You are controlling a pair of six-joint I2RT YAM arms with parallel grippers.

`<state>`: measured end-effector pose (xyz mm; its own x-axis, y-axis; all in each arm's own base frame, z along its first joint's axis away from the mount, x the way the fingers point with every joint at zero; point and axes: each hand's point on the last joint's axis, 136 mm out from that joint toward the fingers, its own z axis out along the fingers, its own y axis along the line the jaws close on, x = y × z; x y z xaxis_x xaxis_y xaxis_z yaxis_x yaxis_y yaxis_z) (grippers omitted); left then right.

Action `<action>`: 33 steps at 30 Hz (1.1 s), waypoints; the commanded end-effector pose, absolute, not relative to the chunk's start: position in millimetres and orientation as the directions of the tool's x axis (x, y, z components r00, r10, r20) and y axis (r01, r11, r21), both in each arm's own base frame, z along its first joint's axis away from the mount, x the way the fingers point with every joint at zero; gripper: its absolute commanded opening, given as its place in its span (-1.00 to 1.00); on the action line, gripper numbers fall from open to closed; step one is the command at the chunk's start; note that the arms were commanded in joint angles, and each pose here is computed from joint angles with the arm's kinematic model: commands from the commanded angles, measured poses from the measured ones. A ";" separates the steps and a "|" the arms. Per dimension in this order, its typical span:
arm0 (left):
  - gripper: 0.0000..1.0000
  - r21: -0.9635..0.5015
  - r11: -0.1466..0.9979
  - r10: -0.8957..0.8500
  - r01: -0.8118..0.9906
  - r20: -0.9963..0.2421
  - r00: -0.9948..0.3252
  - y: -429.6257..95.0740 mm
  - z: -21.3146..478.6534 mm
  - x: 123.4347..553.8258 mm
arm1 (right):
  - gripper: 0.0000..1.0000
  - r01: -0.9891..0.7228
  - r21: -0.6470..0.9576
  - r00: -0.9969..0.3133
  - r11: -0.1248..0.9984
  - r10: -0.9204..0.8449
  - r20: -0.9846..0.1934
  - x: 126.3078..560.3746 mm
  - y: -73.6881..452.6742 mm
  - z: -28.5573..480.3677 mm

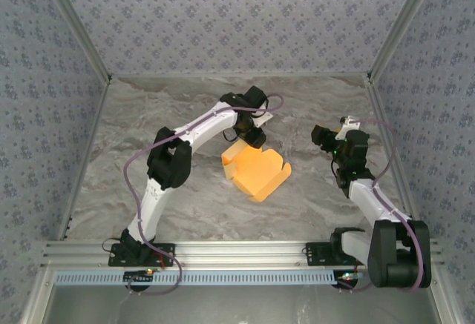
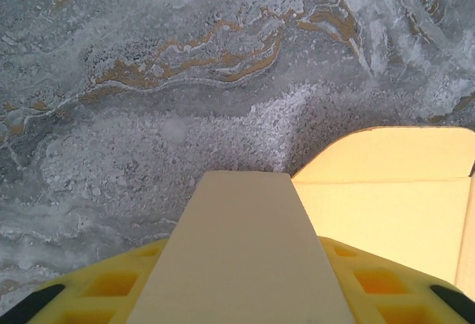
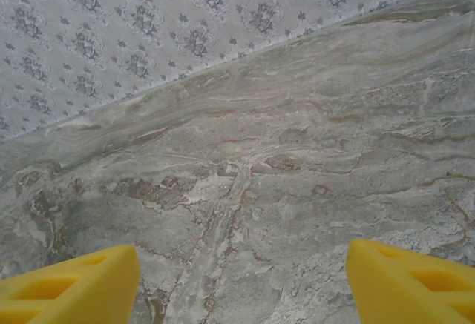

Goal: Fold the paper box

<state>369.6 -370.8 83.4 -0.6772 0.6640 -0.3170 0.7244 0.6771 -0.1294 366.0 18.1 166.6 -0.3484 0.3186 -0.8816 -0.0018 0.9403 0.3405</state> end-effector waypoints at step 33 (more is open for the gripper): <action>-0.33 -0.680 0.713 -0.437 -0.172 -0.239 -0.867 -254.1 162.3 423.7 | 0.36 -0.762 -0.565 0.365 0.316 -0.512 -0.778 221.7 284.0 186.6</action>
<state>431.6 -250.1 147.2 -0.8760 -0.3989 -0.2711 -0.1472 0.7564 -0.6374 200.5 275.4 148.9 0.1451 -0.5319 -0.8343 -0.8860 0.3055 -0.3488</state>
